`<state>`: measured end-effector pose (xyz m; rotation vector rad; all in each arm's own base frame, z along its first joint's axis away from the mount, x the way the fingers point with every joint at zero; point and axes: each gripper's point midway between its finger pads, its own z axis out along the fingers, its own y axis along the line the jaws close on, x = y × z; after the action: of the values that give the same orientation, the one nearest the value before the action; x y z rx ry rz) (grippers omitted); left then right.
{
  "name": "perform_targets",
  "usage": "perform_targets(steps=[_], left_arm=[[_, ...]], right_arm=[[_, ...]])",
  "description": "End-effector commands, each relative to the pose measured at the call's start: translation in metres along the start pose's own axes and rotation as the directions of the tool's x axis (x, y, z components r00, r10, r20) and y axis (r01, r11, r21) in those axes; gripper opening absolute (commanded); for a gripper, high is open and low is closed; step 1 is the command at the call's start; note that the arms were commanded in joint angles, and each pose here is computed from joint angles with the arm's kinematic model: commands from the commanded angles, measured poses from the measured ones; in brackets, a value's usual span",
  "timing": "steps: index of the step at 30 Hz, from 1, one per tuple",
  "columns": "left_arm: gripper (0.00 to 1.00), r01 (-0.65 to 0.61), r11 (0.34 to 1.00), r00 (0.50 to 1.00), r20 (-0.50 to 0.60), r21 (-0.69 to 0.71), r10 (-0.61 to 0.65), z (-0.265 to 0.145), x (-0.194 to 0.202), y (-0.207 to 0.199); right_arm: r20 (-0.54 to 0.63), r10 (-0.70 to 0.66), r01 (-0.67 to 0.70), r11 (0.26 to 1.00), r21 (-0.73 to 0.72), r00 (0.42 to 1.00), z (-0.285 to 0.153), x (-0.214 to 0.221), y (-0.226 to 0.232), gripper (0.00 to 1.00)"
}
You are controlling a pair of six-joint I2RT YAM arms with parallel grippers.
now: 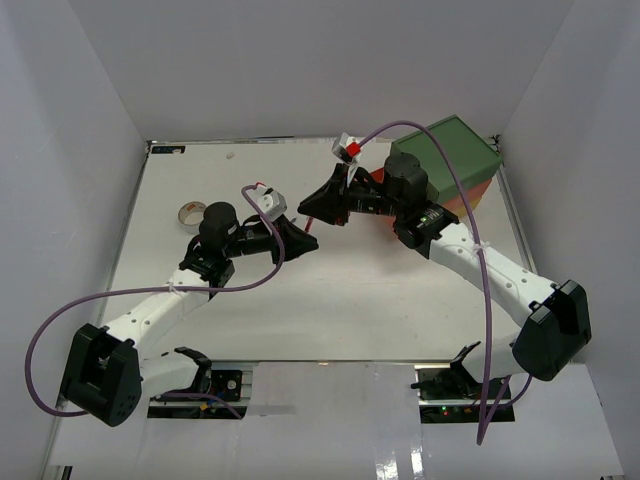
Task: Sort the stationery into containers
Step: Close the pen cap on the pen.
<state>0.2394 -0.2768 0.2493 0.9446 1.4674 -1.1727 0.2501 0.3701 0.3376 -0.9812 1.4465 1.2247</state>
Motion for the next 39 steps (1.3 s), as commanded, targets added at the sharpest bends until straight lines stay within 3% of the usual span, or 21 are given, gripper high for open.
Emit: perform_targets(steps=[1, 3, 7, 11, 27, 39], left_arm=[[0.0, -0.153, 0.987, 0.982, 0.118, 0.054, 0.146, 0.002, -0.049, -0.019], [0.0, -0.148, 0.987, 0.983, 0.119, 0.056, 0.141, 0.003, -0.05, -0.019], [0.0, -0.145, 0.988, 0.983, 0.122, 0.051, 0.138, 0.002, -0.05, -0.019], [0.0, -0.142, 0.989, 0.982, 0.127, 0.031, 0.137, 0.002, -0.051, -0.016], [0.0, -0.04, 0.998, 0.994, 0.095, -0.045, 0.044, 0.01, -0.042, 0.006], [0.0, -0.009, 1.0, 0.996, 0.086, -0.019, 0.01, 0.014, -0.037, 0.003]], right_arm=[[-0.051, 0.011, -0.01, 0.999, 0.031, 0.999, 0.0, 0.023, -0.006, 0.09], [-0.052, 0.013, -0.012, 1.0, 0.02, 0.999, 0.0, 0.023, -0.004, 0.13], [-0.052, 0.016, -0.016, 1.0, 0.002, 0.999, 0.0, 0.025, -0.001, 0.43], [-0.045, 0.013, -0.013, 1.0, 0.004, 0.999, -0.001, 0.024, -0.001, 0.55], [0.095, -0.07, 0.069, 0.998, 0.014, 0.993, -0.02, -0.009, 0.016, 0.58], [0.17, -0.091, 0.086, 0.995, 0.041, 0.981, -0.024, -0.028, 0.018, 0.57]])
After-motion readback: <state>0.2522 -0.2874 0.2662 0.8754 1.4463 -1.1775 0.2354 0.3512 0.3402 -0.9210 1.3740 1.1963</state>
